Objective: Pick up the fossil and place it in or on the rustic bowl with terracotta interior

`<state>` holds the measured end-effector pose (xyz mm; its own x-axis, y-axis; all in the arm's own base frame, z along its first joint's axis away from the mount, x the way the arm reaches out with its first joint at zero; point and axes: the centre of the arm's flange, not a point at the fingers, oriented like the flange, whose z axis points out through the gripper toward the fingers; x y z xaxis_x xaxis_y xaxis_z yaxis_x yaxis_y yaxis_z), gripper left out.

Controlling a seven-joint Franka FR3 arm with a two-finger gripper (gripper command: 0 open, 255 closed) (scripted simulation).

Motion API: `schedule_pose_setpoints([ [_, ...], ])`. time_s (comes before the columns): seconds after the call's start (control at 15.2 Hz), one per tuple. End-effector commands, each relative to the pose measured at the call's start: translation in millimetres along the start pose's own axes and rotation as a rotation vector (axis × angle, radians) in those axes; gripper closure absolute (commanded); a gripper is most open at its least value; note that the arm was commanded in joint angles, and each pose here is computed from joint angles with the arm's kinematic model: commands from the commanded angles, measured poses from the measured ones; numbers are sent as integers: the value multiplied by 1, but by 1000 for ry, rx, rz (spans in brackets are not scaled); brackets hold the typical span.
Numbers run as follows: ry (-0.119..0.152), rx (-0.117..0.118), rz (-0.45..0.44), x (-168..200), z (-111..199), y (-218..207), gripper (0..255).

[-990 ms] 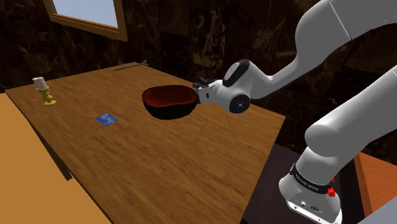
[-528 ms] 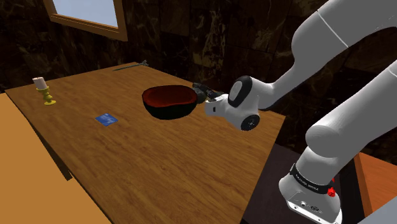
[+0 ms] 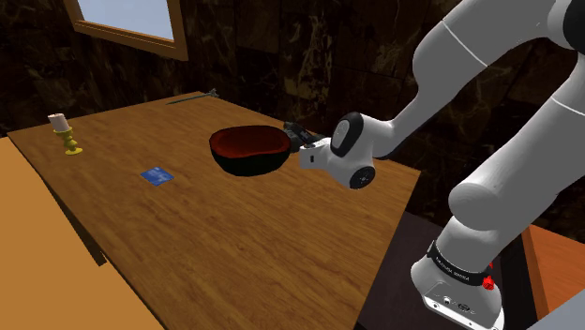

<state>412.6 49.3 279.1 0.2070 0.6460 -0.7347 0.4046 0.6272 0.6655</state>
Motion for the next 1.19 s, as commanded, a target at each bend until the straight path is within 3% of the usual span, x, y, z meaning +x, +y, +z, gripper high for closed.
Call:
schedule_pose_setpoints([
  [0.0,0,0,0,1,4,-1,0],
  [0.4,0,0,0,1,4,0,0],
  [0.46,0,0,0,1,4,0,255],
  [1.12,0,0,0,-3,3,3,255],
])
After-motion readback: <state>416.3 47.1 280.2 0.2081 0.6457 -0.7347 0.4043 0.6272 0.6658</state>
